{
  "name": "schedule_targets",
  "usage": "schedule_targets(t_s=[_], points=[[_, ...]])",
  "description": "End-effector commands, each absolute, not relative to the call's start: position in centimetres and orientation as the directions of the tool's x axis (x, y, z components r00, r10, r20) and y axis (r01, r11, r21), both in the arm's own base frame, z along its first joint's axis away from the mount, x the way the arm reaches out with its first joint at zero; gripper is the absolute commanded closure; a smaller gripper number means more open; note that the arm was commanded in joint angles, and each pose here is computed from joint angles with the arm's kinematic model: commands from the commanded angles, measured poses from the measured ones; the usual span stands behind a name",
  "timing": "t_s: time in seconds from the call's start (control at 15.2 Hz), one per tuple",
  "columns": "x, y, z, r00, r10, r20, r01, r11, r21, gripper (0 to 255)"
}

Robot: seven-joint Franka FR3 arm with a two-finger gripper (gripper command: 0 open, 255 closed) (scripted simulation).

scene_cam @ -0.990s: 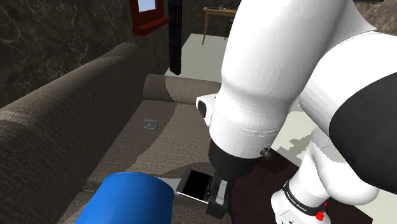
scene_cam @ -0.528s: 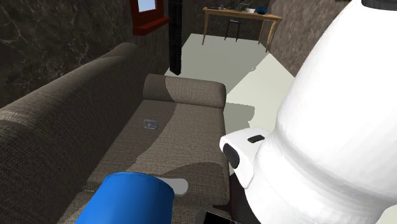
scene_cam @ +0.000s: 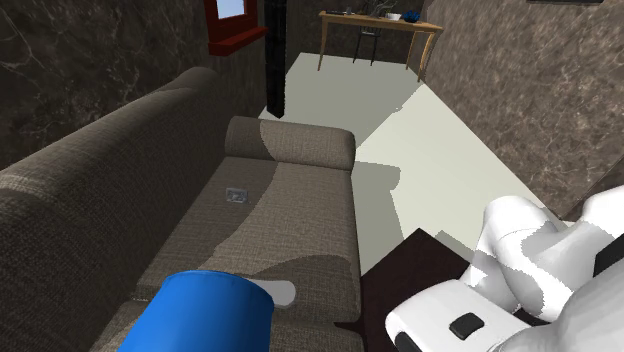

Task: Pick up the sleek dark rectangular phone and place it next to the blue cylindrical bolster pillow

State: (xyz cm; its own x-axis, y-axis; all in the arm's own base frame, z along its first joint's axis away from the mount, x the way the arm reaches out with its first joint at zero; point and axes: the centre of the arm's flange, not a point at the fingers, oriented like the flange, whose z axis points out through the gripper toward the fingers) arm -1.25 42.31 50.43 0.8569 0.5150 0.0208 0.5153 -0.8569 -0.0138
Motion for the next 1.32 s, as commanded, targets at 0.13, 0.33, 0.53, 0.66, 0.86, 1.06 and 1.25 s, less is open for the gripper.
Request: schedule_targets(t_s=[0.13, 0.33, 0.53, 0.66, 0.86, 1.06, 1.25], points=[[-1.3, 42.3, 48.3, 0.857, 0.515, 0.021, 0.515, -0.857, -0.014, 255], [-1.3, 42.3, 46.8, 0.857, 0.515, 0.021, 0.515, -0.857, -0.014, 255], [-1.3, 42.3, 45.2, 0.857, 0.515, 0.021, 0.515, -0.857, -0.014, 255], [-1.3, 42.3, 44.1, 0.857, 0.515, 0.021, 0.515, -0.857, -0.014, 255], [-1.3, 42.3, 42.5, 0.857, 0.515, 0.021, 0.515, -0.857, -0.014, 255], [-1.3, 42.3, 41.0, 0.857, 0.515, 0.021, 0.515, -0.857, -0.014, 255], [-1.3, 42.3, 39.4, 0.857, 0.515, 0.021, 0.515, -0.857, -0.014, 255]])
